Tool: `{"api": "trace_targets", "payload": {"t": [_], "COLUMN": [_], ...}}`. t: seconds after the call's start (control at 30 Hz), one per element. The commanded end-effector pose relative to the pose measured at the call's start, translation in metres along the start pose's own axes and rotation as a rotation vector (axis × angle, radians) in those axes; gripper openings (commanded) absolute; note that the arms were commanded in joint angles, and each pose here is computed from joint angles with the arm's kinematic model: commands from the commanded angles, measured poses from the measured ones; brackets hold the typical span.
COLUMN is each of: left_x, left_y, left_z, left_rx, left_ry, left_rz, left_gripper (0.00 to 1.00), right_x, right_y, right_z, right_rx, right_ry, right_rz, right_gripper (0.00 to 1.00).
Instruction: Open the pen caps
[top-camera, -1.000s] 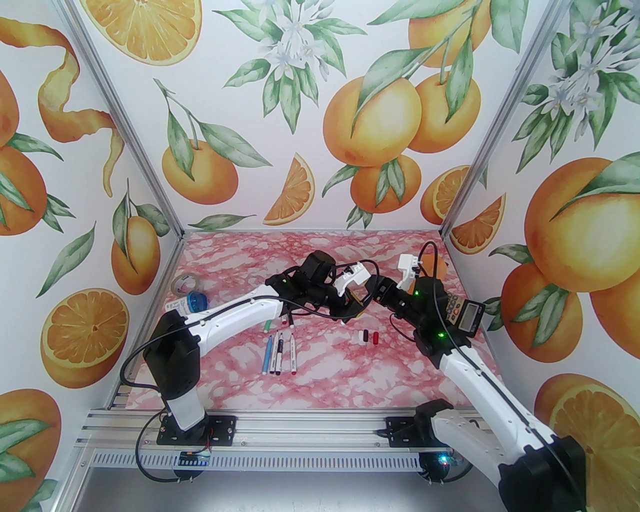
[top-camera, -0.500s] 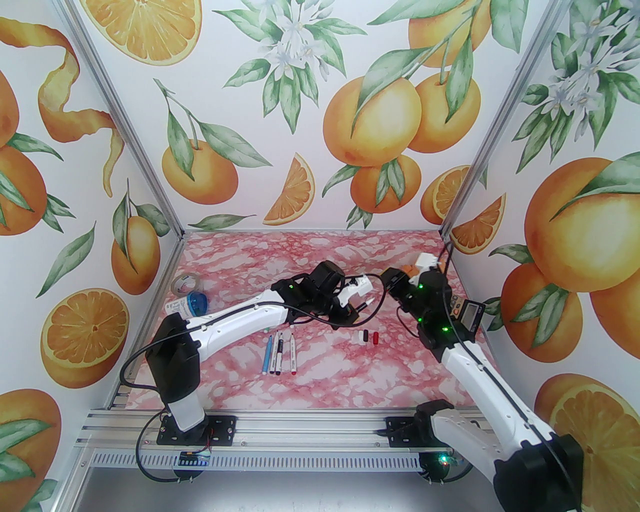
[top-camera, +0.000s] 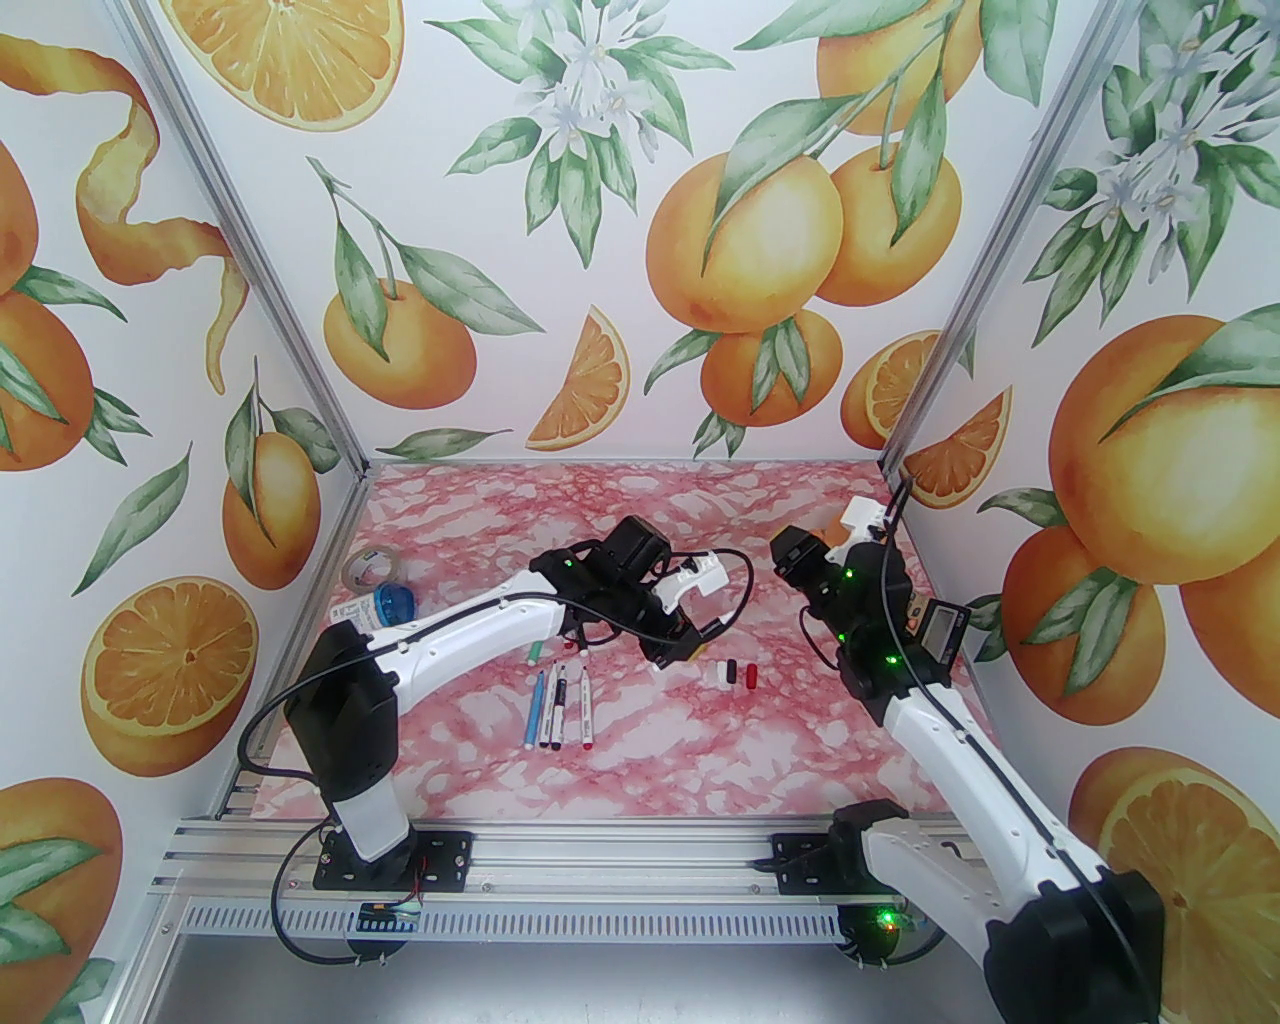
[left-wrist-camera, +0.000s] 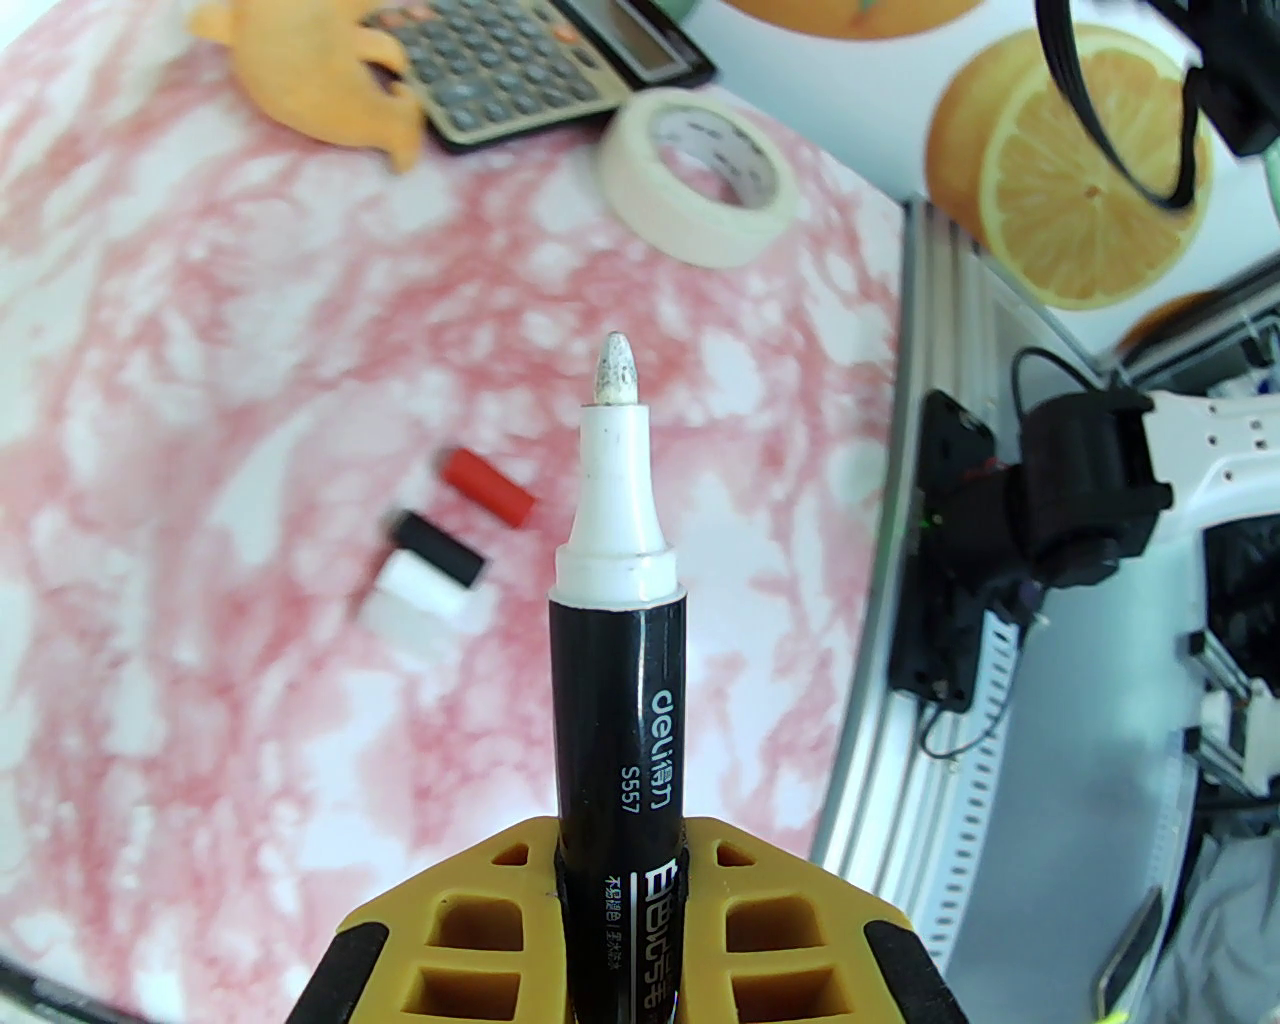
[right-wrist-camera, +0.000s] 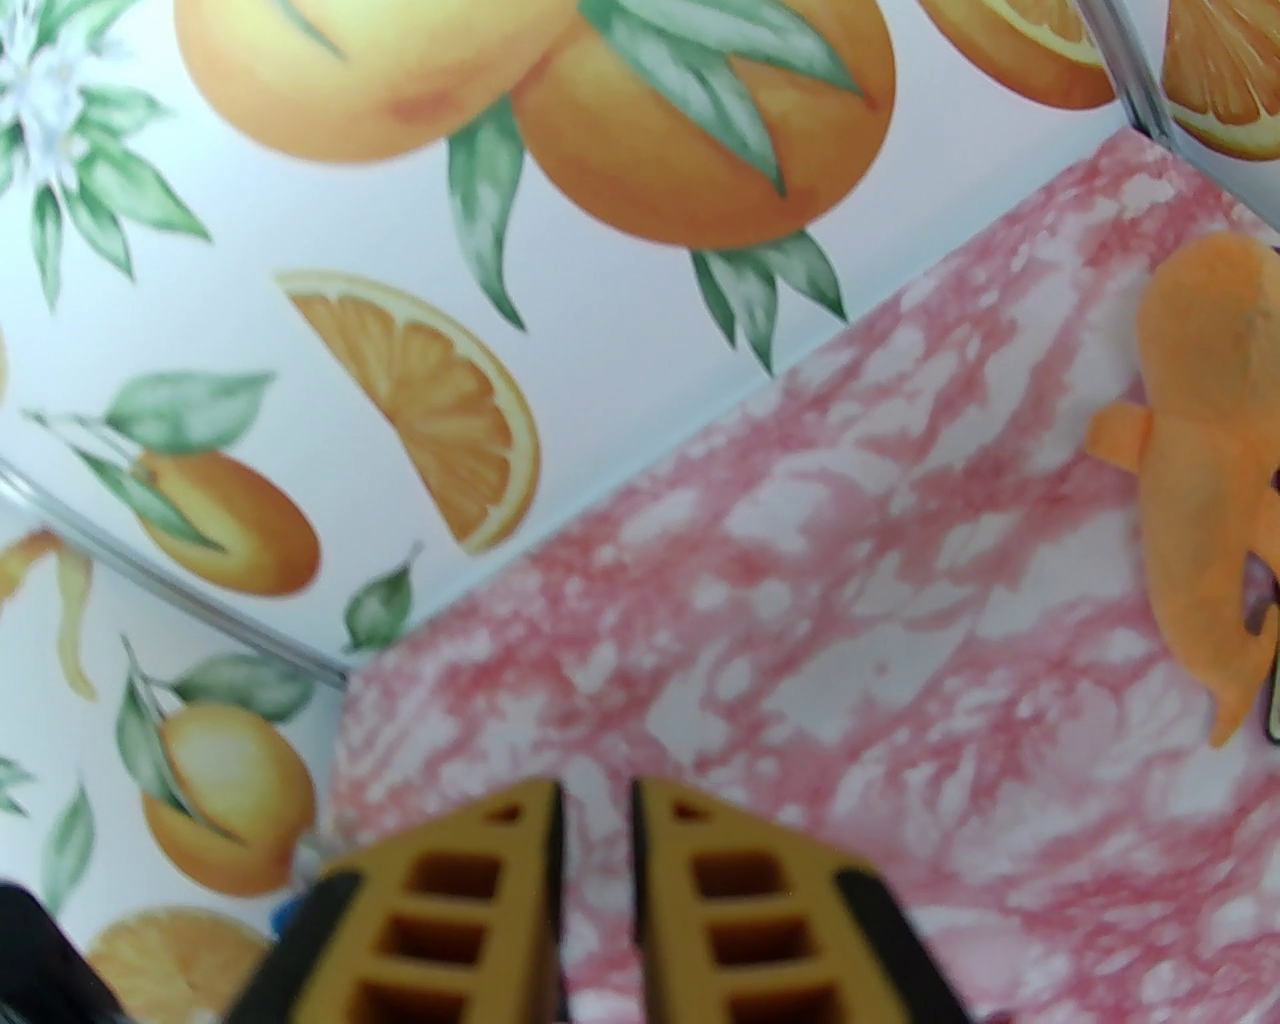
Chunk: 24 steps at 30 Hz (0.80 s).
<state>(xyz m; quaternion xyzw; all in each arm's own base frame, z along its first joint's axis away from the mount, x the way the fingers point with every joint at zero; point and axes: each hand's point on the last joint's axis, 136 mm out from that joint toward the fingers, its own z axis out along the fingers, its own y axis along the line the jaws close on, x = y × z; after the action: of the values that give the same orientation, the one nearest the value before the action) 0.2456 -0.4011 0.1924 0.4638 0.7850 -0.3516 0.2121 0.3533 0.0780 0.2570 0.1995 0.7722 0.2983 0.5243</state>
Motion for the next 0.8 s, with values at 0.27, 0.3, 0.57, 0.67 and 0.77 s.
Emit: {"api": "trace_targets", "payload": {"t": [0.27,0.3,0.57,0.67,0.77], "left_x": [-0.035,-0.036,-0.042,-0.042,-0.044], "left_y": [0.017,0.019,0.019,0.017,0.011], "left_z": [-0.074,-0.077,-0.106,-0.110,-0.119], "left_rx": [-0.155,-0.169,-0.230,-0.231,-0.236], "left_ry": [-0.197,-0.203,-0.255,-0.264,-0.298], "left_rz": [0.041,0.044,0.102,0.116,0.142], "left_gripper": [0.00,0.00,0.01,0.01,0.01], "right_x": [0.117,0.127,0.194,0.200,0.231], "right_y": [-0.039,-0.040,-0.054,-0.056,-0.062], "right_z": [-0.047,-0.050,-0.071,-0.073,-0.077], "right_rx": [0.205,0.202,0.250,0.260,0.281], "right_ry": [0.416,0.449,0.628,0.639,0.697], "right_rz": [-0.303,-0.312,-0.364,-0.365,-0.369], "right_gripper": [0.12,0.11,0.11,0.11,0.13]}}
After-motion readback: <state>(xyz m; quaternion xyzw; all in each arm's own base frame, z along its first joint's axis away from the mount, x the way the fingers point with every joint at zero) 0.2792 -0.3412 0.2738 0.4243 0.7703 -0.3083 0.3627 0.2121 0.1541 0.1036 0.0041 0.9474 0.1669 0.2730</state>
